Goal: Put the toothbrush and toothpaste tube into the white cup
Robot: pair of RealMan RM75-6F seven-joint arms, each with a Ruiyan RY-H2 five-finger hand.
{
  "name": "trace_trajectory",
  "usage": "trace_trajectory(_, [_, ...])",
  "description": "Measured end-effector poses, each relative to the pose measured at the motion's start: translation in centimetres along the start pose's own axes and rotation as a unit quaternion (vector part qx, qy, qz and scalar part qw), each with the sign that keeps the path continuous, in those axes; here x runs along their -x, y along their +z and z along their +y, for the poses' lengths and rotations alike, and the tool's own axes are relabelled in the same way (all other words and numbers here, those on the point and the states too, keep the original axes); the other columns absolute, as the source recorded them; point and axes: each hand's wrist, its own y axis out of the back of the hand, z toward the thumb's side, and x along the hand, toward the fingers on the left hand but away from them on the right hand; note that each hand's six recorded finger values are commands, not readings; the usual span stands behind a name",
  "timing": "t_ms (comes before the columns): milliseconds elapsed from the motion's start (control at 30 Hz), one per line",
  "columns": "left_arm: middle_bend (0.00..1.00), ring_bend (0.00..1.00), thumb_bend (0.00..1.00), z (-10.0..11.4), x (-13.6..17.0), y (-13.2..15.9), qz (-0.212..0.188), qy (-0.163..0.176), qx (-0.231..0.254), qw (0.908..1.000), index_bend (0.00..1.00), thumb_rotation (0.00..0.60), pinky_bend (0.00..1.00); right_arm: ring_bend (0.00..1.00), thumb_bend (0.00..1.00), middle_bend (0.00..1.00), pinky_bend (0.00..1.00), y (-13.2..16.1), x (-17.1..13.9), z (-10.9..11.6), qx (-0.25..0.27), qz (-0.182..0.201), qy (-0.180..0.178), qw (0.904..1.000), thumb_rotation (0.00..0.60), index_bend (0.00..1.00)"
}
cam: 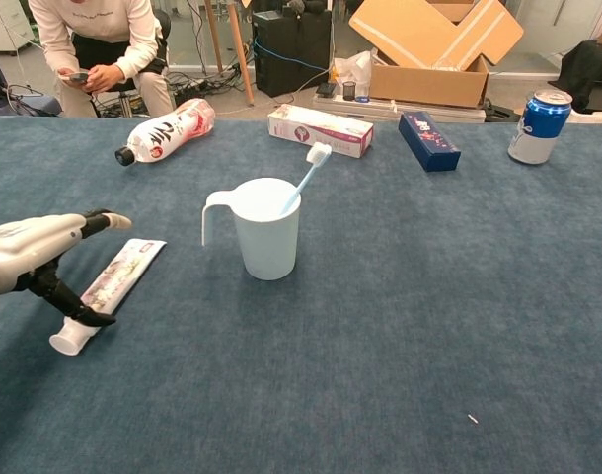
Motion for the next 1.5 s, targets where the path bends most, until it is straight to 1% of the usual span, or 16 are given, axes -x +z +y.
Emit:
trace_trajectory(233, [0.00,0.00,0.04,0.3,-0.1,-1.7,0.018,0.007,-0.019,0.9996,0.00,0.600,0.00,0.00,0.00,0.00,0.15,0.0,0.1,0.0,0.000,0.000,0.000,1.0000,0.600,0.00])
trace_trajectory(433, [0.00,0.00,0.04,0.8,-0.5,-3.7,0.040,0.020,-0.040,0.9982,0.00,0.600,0.00,0.00,0.00,0.00,0.15,0.0,0.1,0.0,0.001,-0.001,-0.001,1.0000,0.600,0.00])
trace_trajectory(733, [0.00,0.00,0.04,1.8,-1.2,-6.5,0.081,0.027,-0.043,0.9954,0.00,0.600,0.00,0.00,0.00,0.00,0.15,-0.1,0.2,-0.1,-0.001,-0.002,0.002,1.0000,0.600,0.00])
trace_trajectory(867, [0.00,0.00,0.04,1.8,-1.0,-6.3,0.080,0.020,-0.026,0.9962,0.00,0.600,0.00,0.00,0.00,0.00,0.15,-0.1,0.2,-0.2,-0.001,-0.003,0.002,1.0000,0.600,0.00])
trace_trajectory(967, [0.00,0.00,0.04,2.1,-0.8,-5.5,0.075,0.014,0.008,0.9971,0.01,0.600,0.00,0.00,0.00,0.00,0.15,0.0,0.2,-0.2,-0.001,-0.003,0.003,1.0000,0.600,0.00])
trace_trajectory(1000, [0.00,0.00,0.04,2.4,-0.9,-5.0,0.072,0.013,0.026,0.9970,0.03,0.600,0.00,0.00,0.00,0.00,0.15,0.0,0.2,-0.2,-0.001,-0.003,0.003,1.0000,0.600,0.00])
trace_trajectory(1067, [0.00,0.00,0.04,2.8,-1.1,-4.4,0.069,0.012,0.056,0.9960,0.12,0.600,0.00,0.00,0.00,0.00,0.15,0.0,0.2,-0.2,-0.002,-0.003,0.003,1.0000,0.600,0.00])
trace_trajectory(1100, [0.00,0.00,0.04,3.0,-1.2,-4.1,0.068,0.008,0.073,0.9950,0.15,0.600,0.00,0.00,0.00,0.00,0.15,0.0,0.2,-0.2,-0.002,-0.003,0.003,1.0000,0.600,0.00])
trace_trajectory(1167, [0.00,0.00,0.04,3.1,-1.5,-3.6,0.066,0.000,0.093,0.9935,0.20,0.600,0.00,0.00,0.00,0.00,0.15,0.0,0.2,-0.2,-0.001,-0.003,0.003,1.0000,0.600,0.00])
trace_trajectory(1233, [0.00,0.00,0.04,3.1,-1.7,-3.2,0.065,-0.011,0.109,0.9918,0.23,0.600,0.00,0.00,0.00,0.00,0.15,-0.1,0.2,-0.2,-0.001,-0.003,0.002,1.0000,0.600,0.00])
trace_trajectory(1333, [0.00,0.00,0.04,3.0,-2.2,-2.7,0.064,-0.027,0.115,0.9910,0.25,0.600,0.00,0.00,0.00,0.00,0.15,-0.1,0.2,-0.1,-0.001,-0.004,0.002,1.0000,0.600,0.00])
trace_trajectory(1500, [0.00,0.00,0.04,2.2,-2.5,-2.2,0.061,-0.035,0.088,0.9937,0.28,0.600,0.00,0.00,0.00,0.00,0.15,-0.1,0.2,-0.1,0.000,-0.004,0.001,1.0000,0.600,0.00])
